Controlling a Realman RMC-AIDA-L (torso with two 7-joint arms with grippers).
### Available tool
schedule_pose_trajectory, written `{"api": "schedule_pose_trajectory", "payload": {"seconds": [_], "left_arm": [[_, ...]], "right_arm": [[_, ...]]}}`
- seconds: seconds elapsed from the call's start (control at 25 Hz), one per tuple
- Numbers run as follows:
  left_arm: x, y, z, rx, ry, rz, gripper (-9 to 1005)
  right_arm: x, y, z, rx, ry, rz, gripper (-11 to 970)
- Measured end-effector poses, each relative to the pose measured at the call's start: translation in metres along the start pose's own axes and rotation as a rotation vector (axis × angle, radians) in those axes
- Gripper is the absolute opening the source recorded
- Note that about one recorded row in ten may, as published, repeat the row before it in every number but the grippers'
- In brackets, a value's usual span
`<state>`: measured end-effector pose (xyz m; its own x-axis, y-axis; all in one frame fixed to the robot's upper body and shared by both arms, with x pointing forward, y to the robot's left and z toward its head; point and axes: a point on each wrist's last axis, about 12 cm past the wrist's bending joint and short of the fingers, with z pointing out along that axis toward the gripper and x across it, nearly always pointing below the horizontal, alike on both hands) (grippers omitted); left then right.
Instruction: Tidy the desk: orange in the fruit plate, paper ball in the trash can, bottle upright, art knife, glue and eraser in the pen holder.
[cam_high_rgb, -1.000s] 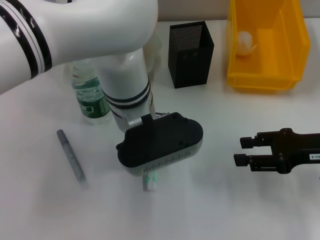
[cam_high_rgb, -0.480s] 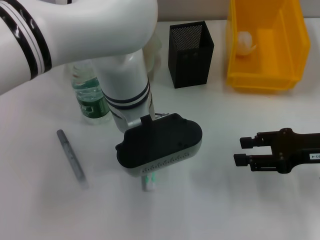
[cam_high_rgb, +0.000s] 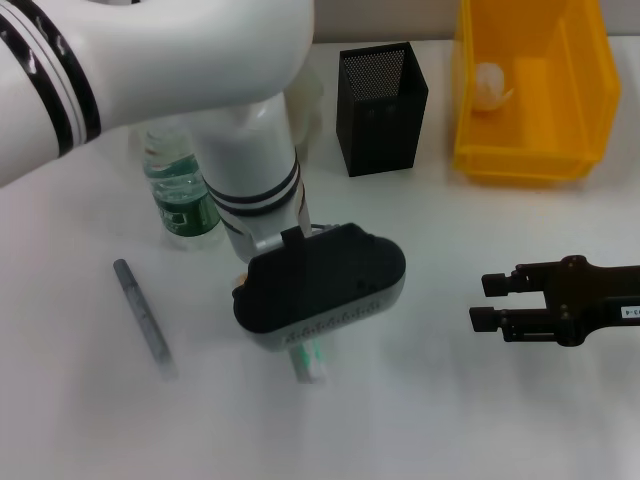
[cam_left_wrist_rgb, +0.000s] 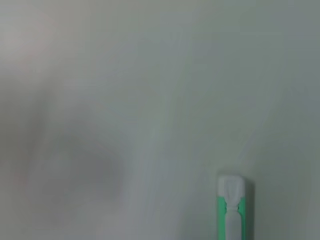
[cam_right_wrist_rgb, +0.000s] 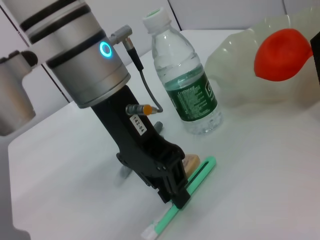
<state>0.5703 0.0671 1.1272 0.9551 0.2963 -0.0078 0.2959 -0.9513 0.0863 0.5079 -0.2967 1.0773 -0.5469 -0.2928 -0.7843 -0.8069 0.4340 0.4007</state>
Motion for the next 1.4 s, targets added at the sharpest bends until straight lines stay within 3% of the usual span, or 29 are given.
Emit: {"api": "schedule_pose_trajectory", "payload": {"seconds": [0.2,0.24,0.44,0.52,0.8,0.84,1.0,1.04,1.2,1.24,1.4], "left_arm": [[0.001,0.0,-0.01,-0.033,-0.021,-0.05,184],[0.004,-0.002,-0.025,-0.077,-0.073,-0.106,184],[0.008,-0.004,-0.038,-0.131,-0.139,-0.178,185],[0.012,-0.006,-0.046,-0.196,-0.224,-0.287,185],[0.021,-0.014,-0.058,-0.341,-0.368,-0.487,185],[0.024,-0.017,-0.064,-0.391,-0.431,-0.563,185],[0.027,-0.02,-0.067,-0.427,-0.479,-0.621,190],[0.031,-0.024,-0.071,-0.499,-0.566,-0.719,191],[0.034,-0.027,-0.075,-0.558,-0.654,-0.796,195],[0.038,-0.031,-0.079,-0.626,-0.782,-0.881,197],[0.04,-0.034,-0.078,-0.667,-0.86,-0.938,201]], "right_arm": [[0.0,0.001,-0.001,-0.008,-0.003,0.002,609],[-0.001,0.001,-0.003,-0.009,-0.009,0.001,609],[-0.004,0.002,-0.009,-0.009,-0.013,-0.015,610],[-0.005,0.002,-0.01,-0.009,-0.013,-0.017,610],[-0.007,0.001,-0.019,-0.02,-0.001,-0.03,610],[-0.008,0.0,-0.024,-0.024,0.006,-0.034,610],[-0.009,0.0,-0.028,-0.031,0.014,-0.04,610],[-0.009,0.0,-0.029,-0.032,0.016,-0.046,610],[-0.008,0.0,-0.033,-0.031,0.021,-0.058,610],[-0.008,0.0,-0.034,-0.03,0.023,-0.062,610],[-0.006,0.0,-0.035,-0.03,0.026,-0.073,610]]}}
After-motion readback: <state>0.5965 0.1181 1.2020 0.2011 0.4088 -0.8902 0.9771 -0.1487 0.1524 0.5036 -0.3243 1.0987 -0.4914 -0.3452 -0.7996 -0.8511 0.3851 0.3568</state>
